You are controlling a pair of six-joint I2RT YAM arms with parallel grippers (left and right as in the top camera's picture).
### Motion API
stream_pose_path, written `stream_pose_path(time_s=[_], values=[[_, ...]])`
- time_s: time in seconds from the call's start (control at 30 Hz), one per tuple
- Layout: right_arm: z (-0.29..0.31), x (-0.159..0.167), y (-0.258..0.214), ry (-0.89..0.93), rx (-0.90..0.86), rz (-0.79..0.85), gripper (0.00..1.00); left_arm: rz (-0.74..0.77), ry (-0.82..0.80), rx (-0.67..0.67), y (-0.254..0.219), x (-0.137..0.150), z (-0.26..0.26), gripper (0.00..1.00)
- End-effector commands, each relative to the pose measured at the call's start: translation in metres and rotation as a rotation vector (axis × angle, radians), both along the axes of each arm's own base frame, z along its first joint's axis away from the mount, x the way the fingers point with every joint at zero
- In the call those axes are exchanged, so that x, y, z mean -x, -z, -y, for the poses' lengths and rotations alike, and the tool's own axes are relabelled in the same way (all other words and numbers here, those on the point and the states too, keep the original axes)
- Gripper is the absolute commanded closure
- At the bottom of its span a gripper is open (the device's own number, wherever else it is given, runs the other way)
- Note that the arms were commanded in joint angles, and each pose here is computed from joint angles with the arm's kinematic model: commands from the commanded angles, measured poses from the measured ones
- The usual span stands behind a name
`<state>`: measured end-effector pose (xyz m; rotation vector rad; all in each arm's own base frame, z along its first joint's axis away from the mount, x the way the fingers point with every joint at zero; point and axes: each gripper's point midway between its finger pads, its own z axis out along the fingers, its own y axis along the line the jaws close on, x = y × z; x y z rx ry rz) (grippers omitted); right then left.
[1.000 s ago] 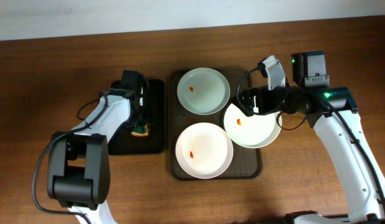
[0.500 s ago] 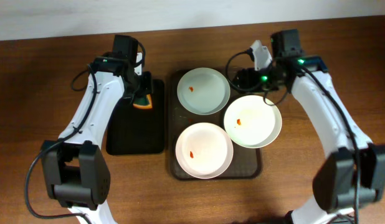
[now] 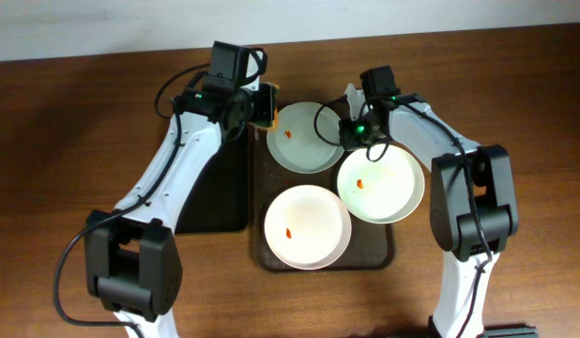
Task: Clean dirty plates on tray and stack at the side
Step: 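Scrub the top plate with the sponge while right gripper holds it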
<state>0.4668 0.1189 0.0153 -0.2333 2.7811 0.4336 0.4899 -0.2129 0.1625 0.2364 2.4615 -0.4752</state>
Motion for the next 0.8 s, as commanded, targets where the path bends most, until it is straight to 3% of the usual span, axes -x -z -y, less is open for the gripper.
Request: stream_pose_path(time_s=[0.0,0.13,0.23,0.47,0.6,0.77], values=[[0.010,-0.001,0.006,0.047,0.064,-0.002,0.96,-0.011,0.033,0.020,0.016,-0.004,0.026,1.00],[0.010,0.001,0.007,0.046,0.065,-0.009,0.96,-0.058,0.048,0.061,0.060,-0.008,0.058,1.00],[0.010,0.001,0.007,0.046,0.066,-0.012,0.96,-0.169,0.033,0.116,0.095,0.005,0.080,1.00],[0.011,0.004,0.008,0.046,0.068,-0.026,0.96,-0.326,-0.015,0.099,0.155,0.021,0.081,1.00],[0.011,0.007,0.009,0.045,0.070,-0.038,0.96,-0.321,-0.210,-0.160,0.176,0.016,0.013,1.00],[0.012,0.012,0.010,0.045,0.074,-0.060,0.96,-0.219,-0.311,-0.364,0.165,0.001,-0.025,1.00]])
